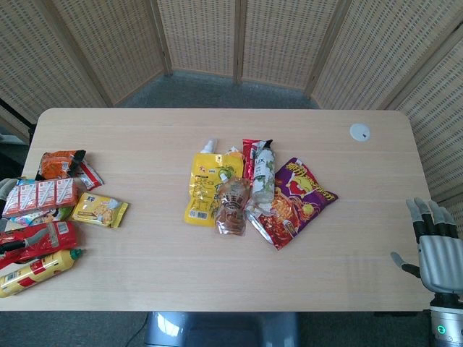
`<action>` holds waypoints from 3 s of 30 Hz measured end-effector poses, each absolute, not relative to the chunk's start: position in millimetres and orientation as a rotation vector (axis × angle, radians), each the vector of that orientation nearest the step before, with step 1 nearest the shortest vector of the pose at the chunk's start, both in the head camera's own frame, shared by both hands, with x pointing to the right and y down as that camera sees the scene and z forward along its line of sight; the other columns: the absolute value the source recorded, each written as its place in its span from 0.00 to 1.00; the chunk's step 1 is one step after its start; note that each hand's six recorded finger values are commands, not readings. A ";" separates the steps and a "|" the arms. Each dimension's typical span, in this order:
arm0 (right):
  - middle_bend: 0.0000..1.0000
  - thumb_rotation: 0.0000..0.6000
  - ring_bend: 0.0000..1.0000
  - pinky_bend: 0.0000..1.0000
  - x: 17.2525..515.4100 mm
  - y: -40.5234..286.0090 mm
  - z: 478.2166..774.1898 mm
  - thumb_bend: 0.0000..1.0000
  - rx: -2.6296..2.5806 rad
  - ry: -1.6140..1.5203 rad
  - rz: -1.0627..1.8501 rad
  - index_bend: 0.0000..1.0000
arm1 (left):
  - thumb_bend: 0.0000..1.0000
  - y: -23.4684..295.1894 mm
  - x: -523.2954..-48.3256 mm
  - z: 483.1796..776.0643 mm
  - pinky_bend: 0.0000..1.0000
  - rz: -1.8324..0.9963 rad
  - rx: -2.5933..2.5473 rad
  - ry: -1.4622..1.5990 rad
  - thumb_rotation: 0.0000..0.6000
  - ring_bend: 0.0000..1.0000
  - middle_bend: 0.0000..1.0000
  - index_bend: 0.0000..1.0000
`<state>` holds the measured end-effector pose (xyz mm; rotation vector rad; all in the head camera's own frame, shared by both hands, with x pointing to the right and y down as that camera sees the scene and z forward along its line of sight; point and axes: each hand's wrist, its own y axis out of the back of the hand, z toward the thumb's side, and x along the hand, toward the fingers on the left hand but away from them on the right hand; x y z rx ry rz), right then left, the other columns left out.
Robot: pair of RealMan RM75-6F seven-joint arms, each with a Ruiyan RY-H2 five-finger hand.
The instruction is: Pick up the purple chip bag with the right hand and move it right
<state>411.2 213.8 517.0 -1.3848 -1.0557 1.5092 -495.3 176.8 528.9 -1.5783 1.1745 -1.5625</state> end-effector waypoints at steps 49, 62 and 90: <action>0.00 1.00 0.00 0.00 306.9 171.7 646.5 0.00 -1.839 -0.922 1.628 0.00 | 0.00 173.7 -491.6 522.5 0.00 -1.526 -1.597 1.180 0.51 0.00 0.00 0.00; 0.00 1.00 0.00 0.00 247.9 177.0 667.3 0.00 -1.924 -0.696 1.553 0.00 | 0.00 173.4 -491.0 518.3 0.00 -1.504 -1.604 1.201 0.52 0.00 0.00 0.00; 0.00 1.00 0.00 0.00 184.3 176.3 694.6 0.00 -2.018 -0.316 1.443 0.00 | 0.00 173.7 -489.4 518.1 0.00 -1.495 -1.616 1.207 0.53 0.00 0.00 0.00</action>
